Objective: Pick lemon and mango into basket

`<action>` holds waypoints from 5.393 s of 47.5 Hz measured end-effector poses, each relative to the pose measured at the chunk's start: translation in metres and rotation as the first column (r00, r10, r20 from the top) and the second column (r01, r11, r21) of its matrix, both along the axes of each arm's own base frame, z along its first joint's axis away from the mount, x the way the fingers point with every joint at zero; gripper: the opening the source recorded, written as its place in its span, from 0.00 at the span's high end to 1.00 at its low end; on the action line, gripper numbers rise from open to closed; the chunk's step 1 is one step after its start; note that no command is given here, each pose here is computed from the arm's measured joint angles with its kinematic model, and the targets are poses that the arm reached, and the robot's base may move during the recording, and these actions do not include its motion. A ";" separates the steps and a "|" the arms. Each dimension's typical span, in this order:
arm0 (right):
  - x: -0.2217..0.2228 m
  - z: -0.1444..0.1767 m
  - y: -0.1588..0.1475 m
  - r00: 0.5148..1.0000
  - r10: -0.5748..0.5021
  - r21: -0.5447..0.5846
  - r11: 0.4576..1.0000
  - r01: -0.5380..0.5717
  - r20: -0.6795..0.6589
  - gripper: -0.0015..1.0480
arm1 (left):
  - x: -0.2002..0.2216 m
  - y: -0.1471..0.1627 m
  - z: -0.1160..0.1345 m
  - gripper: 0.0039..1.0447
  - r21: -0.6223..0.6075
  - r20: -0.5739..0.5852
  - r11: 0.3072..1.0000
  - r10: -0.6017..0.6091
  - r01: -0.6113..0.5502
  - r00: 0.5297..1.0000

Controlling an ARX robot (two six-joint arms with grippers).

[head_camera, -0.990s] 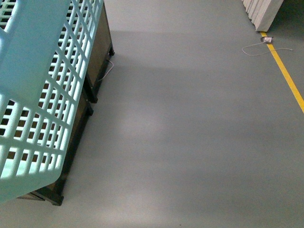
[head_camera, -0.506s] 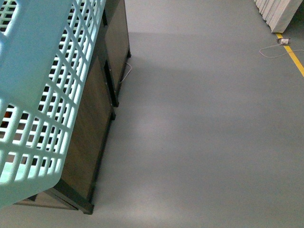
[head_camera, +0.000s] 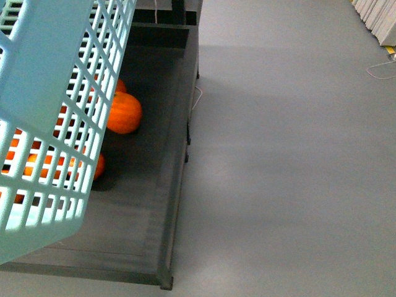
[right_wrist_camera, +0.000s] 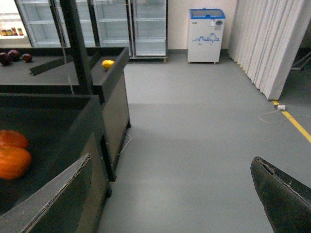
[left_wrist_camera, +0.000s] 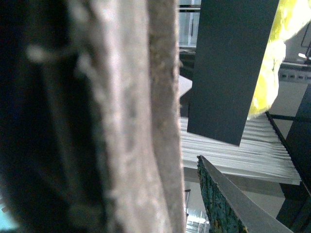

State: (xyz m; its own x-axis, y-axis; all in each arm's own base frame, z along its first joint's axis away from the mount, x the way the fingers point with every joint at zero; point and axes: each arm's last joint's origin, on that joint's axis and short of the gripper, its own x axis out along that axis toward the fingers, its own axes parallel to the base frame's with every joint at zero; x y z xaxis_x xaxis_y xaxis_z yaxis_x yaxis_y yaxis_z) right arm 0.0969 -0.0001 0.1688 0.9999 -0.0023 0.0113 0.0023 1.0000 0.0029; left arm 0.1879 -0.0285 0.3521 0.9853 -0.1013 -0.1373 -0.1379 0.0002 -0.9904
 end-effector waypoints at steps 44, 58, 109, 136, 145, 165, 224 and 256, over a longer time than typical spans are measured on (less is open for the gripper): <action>0.000 0.000 0.000 1.000 -0.001 0.000 1.000 0.001 0.000 0.08 | 0.000 0.000 0.000 0.74 0.001 0.000 1.000 0.001 -0.001 1.000; 0.000 0.000 0.000 1.000 0.002 0.000 1.000 -0.002 0.001 0.08 | 0.000 0.000 0.000 0.74 0.001 -0.002 1.000 0.001 -0.001 1.000; 0.000 0.000 0.000 1.000 0.001 0.000 1.000 -0.001 0.002 0.08 | 0.000 0.000 0.000 0.74 0.001 -0.001 1.000 0.001 -0.001 1.000; 0.000 0.000 0.000 1.000 0.006 0.000 1.000 -0.006 0.000 0.08 | 0.007 -0.007 0.012 0.75 0.368 -0.313 0.929 0.083 0.040 0.946; 0.000 0.000 0.000 1.000 0.002 0.000 1.000 -0.002 0.000 0.08 | 0.036 -0.021 -0.003 0.75 0.665 -0.479 0.675 0.057 0.320 0.876; 0.000 0.000 0.000 1.000 0.002 0.000 1.000 -0.002 0.000 0.08 | 0.115 -0.111 -0.012 0.76 0.589 -0.456 0.578 -0.340 0.565 0.823; 0.018 0.000 -0.033 0.836 -0.042 0.306 0.920 0.246 -0.546 0.08 | 0.103 -0.214 -0.015 0.93 0.576 -0.456 0.324 -0.634 0.750 0.625; 0.149 -0.111 -0.247 0.555 -0.391 0.096 0.749 0.655 -0.734 0.08 | 0.103 -0.213 -0.015 0.93 0.579 -0.456 0.325 -0.631 0.747 0.628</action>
